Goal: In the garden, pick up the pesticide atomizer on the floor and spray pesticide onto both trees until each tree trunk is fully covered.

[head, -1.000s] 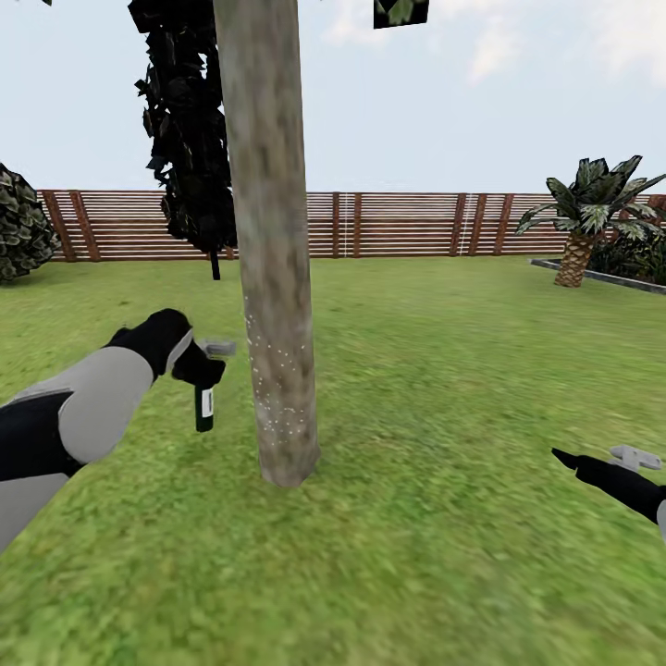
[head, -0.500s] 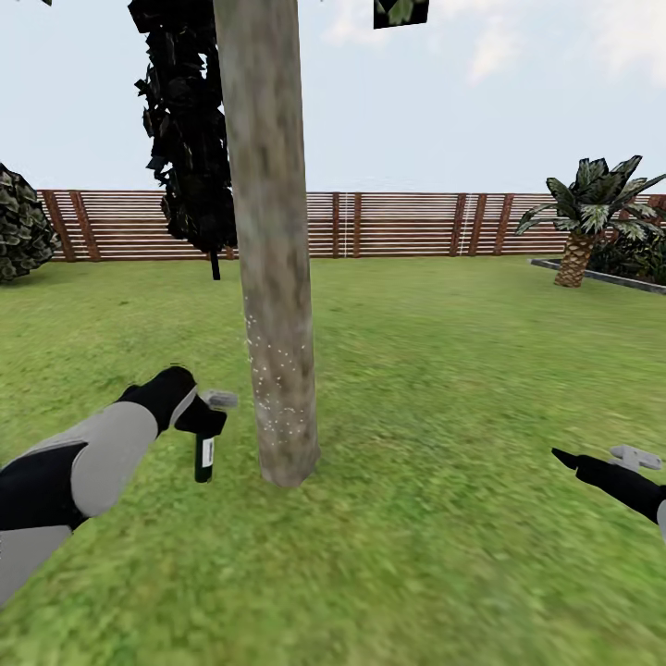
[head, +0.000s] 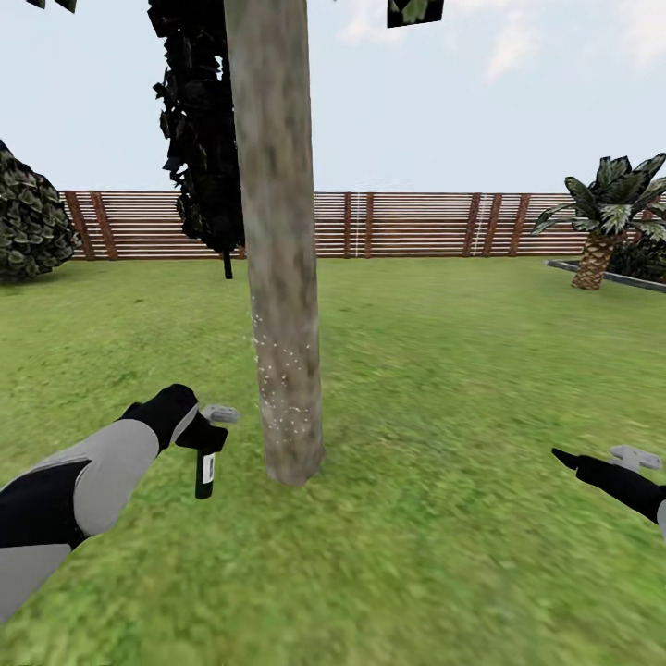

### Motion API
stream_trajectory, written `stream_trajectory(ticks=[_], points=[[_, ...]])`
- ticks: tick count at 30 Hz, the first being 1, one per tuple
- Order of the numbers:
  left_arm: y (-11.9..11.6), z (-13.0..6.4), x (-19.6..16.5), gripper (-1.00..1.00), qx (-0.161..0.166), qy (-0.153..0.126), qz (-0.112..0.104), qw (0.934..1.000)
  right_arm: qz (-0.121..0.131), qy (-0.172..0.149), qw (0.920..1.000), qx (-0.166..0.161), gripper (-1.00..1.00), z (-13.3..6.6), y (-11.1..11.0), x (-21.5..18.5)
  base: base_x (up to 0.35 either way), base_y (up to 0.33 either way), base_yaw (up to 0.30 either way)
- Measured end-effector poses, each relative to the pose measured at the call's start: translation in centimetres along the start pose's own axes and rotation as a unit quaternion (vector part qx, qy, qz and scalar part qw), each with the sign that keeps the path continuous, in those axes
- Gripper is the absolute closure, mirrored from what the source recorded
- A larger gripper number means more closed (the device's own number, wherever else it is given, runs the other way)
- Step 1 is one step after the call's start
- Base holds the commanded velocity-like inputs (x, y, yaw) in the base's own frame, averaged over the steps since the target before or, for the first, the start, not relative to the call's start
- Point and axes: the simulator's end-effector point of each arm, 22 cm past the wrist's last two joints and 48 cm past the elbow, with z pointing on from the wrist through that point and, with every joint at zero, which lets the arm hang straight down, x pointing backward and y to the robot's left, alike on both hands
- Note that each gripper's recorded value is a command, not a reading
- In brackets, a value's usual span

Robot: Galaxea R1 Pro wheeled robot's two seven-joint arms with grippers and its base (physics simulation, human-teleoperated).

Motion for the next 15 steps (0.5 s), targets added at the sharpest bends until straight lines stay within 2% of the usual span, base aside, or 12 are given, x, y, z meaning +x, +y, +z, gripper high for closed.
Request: stream_trajectory(ticks=[6, 15], points=[[-0.06, 0.00, -0.02, 1.00, 0.001, 0.000, -0.001, 1.0000, 0.000, 0.000, 1.0000, 0.000, -1.00, 0.00, -0.01, 0.01, 0.000, -0.306, 0.045], [-0.05, 0.00, -0.06, 1.00, 0.001, -0.001, 0.000, 1.0000, 0.000, 0.000, 1.0000, 0.000, -1.00, 0.00, -0.01, 0.02, -0.015, -0.308, 0.255]])
